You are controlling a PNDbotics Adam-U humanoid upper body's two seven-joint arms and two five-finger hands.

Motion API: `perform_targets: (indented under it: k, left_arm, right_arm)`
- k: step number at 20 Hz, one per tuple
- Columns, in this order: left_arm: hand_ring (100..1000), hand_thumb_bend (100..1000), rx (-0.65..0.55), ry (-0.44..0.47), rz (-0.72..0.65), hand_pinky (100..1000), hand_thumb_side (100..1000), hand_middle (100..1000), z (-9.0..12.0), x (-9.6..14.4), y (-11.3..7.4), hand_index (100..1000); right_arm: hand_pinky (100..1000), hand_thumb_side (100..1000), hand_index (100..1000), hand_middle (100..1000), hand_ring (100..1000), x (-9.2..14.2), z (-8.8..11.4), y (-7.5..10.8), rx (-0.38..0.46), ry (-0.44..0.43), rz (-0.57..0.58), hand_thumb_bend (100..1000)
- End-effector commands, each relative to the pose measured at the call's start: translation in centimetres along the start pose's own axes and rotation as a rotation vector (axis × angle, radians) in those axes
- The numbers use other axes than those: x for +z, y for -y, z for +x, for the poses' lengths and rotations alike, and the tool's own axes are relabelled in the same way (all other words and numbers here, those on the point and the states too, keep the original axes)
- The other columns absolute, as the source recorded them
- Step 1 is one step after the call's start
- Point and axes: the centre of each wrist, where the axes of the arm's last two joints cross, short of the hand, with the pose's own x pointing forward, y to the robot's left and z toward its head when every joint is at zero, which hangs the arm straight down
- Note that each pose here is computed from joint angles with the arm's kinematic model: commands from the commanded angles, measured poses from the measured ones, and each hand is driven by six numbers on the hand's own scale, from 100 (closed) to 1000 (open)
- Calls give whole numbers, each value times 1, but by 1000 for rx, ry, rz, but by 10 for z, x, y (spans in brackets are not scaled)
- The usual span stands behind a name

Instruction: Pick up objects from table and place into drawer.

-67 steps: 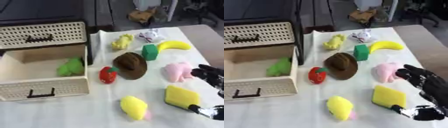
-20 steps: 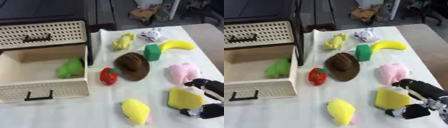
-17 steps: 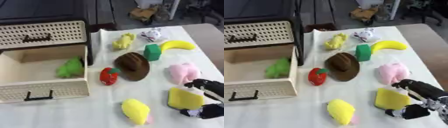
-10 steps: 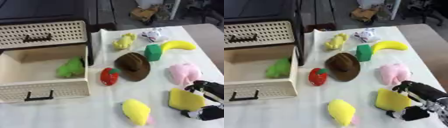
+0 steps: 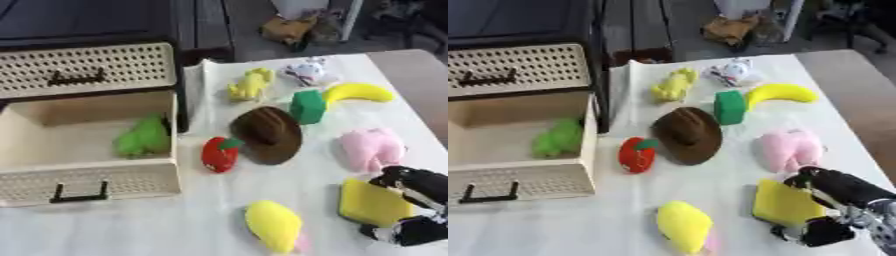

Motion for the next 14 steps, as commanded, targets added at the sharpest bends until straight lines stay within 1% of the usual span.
perform_targets:
  k: [1, 2, 4, 14]
  left_arm:
    - [714, 171, -6, 29, -4, 657, 981, 732, 5, -7, -3, 774]
    - [714, 168, -7, 29, -4, 657, 979, 731, 5, -7, -3, 774]
    - [714, 165, -9, 27, -3, 657, 977, 732, 5, -6, -3, 774]
    - [716, 160, -14, 33, 3, 660, 972, 732, 5, -7, -5, 774]
  right_arm:
    - [870, 653, 827, 647, 967, 2, 1, 7, 14, 5, -17, 449]
    - [867, 662, 810, 628, 961, 2, 1, 7, 9, 5, -23, 420]
    - [863, 652, 797, 614, 953, 2, 1, 7, 1, 7, -35, 409]
    - [839, 577, 739, 543, 914, 3, -1, 9, -33, 26, -96, 387]
